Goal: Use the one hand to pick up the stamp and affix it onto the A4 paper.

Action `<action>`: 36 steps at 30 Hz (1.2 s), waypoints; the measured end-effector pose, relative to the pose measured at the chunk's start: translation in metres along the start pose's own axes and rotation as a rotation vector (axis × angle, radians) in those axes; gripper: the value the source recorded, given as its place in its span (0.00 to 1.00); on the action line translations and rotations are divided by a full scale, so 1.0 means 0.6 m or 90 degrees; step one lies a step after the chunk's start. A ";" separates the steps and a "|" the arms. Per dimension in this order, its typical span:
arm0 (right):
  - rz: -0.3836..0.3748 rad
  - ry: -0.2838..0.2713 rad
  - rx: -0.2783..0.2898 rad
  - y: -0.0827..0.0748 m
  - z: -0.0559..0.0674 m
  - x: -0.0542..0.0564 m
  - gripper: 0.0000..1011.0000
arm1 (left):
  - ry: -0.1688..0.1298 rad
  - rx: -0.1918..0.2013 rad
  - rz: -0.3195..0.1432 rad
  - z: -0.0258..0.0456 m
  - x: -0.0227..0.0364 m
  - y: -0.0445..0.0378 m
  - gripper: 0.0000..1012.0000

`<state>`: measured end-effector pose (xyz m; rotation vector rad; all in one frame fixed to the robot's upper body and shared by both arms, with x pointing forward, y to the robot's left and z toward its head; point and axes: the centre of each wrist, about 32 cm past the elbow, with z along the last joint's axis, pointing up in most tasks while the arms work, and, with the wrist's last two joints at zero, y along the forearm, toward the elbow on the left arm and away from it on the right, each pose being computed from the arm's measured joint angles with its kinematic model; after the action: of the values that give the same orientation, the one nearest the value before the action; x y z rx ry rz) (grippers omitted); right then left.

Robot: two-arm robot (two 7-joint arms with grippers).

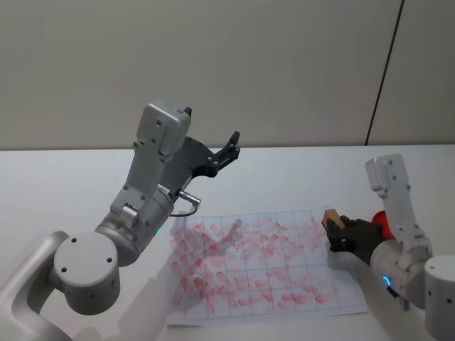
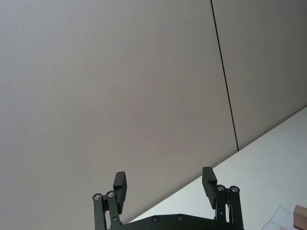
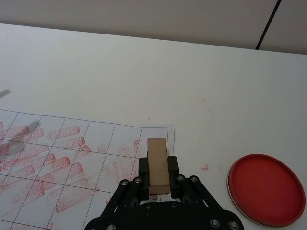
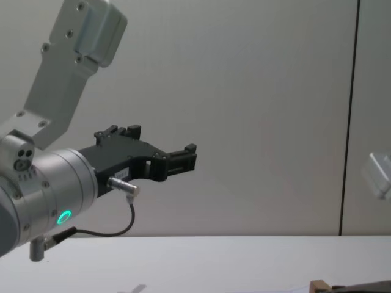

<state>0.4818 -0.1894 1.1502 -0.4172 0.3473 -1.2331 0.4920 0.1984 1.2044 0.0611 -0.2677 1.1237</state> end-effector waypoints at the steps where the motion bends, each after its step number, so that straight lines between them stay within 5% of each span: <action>1: 0.001 0.000 -0.001 0.001 0.000 0.000 0.21 | 0.000 0.000 0.000 0.000 0.0000 0.000 0.99; 22: 0.023 0.017 -0.017 0.024 0.004 0.007 0.21 | 0.000 0.000 0.000 0.000 0.0000 0.000 0.99; 36: 0.032 0.026 0.040 -0.012 0.057 0.003 0.21 | 0.000 0.000 0.000 0.000 0.0000 0.000 0.99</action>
<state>0.4926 -0.1892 1.1835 -0.3271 0.3514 -1.2011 0.4920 0.1984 1.2044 0.0611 -0.2677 1.1237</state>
